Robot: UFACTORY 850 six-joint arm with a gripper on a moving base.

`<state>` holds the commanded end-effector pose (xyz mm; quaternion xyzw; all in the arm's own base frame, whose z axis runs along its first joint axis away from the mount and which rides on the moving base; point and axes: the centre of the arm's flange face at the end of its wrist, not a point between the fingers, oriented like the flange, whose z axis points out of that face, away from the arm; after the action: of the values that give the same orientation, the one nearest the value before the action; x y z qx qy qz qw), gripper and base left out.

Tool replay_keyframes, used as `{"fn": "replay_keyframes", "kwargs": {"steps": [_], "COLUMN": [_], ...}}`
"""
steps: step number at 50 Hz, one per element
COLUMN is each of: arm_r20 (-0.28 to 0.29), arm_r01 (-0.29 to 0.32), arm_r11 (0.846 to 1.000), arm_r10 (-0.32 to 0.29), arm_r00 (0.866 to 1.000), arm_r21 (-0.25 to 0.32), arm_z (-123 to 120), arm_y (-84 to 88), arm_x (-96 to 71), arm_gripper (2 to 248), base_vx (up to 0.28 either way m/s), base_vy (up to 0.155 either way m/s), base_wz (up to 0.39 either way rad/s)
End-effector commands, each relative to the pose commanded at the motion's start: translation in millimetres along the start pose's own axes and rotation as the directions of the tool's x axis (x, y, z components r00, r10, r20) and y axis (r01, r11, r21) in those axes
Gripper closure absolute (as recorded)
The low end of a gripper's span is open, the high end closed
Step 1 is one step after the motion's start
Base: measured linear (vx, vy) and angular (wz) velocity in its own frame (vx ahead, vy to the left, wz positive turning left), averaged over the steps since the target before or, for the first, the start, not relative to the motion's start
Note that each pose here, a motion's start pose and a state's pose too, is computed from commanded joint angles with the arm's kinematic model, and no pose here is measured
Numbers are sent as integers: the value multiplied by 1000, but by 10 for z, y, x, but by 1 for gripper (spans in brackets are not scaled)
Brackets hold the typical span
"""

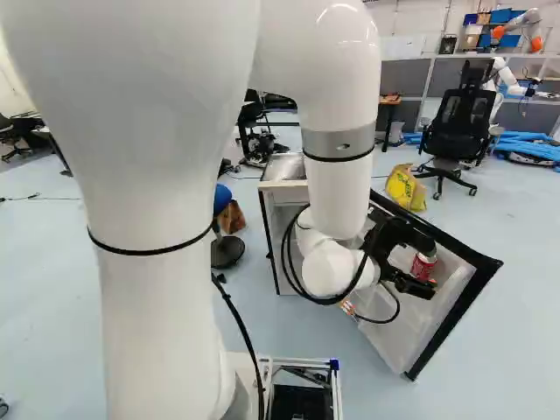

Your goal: Grab a drink from the fridge

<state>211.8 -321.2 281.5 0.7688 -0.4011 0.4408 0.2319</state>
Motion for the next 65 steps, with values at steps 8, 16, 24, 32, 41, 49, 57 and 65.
{"fn": "replay_keyframes", "kwargs": {"steps": [8, 16, 24, 32, 41, 49, 57, 65], "arm_r20": [0, 0, 0, 0, 0, 0, 0, 0], "arm_r01": [0, 0, 0, 0, 0, 0, 0, 0], "arm_r11": [1000, 1000, 1000, 1000, 1000, 1000, 1000, 1000], "arm_r10": [0, 0, 0, 0, 0, 0, 0, 0], "arm_r00": [1000, 1000, 1000, 1000, 1000, 1000, 1000, 1000], "arm_r21": [0, 0, 0, 0, 0, 0, 0, 0], "arm_z": [0, 0, 0, 0, 0, 0, 0, 0], "arm_y": [0, 0, 0, 0, 0, 0, 0, 0], "arm_x": [0, 0, 0, 0, 0, 0, 0, 0], "arm_gripper": [3, 25, 37, 60, 59, 59, 59, 84], "base_vx": [0, 0, 0, 0, 0, 0, 0, 0], "base_vy": [0, 0, 0, 0, 0, 0, 0, 0], "base_wz": [0, 0, 0, 0, 0, 0, 0, 0]}}
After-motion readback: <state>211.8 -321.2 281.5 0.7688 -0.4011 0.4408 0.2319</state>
